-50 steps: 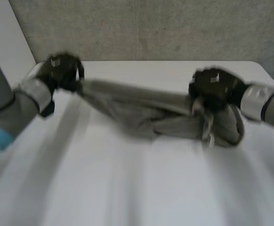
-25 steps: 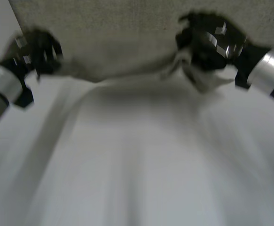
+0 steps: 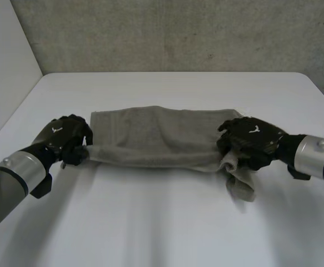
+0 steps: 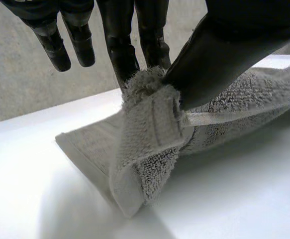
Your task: Fold the towel.
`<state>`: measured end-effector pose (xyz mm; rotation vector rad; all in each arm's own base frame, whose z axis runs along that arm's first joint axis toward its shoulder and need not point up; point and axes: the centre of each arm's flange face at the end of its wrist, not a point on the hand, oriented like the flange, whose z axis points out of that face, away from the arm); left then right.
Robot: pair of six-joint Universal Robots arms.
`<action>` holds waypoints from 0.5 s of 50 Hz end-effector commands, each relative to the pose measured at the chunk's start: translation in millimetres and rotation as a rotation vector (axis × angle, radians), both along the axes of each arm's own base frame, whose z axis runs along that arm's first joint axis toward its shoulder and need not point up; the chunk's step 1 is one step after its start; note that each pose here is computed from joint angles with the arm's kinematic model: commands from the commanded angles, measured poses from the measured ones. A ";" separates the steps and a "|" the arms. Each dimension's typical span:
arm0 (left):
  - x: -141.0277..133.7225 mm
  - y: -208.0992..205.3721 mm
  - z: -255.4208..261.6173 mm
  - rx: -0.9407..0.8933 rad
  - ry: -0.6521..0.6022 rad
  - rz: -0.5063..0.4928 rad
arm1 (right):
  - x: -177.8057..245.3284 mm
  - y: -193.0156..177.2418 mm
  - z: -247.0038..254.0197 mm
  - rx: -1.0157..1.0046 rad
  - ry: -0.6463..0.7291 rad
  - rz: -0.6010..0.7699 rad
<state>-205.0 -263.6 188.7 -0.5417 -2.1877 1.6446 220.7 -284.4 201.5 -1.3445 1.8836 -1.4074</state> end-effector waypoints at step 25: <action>-21.4 -7.4 -4.4 0.020 0.003 -0.055 | -34.3 2.4 2.2 0.194 -0.179 -0.474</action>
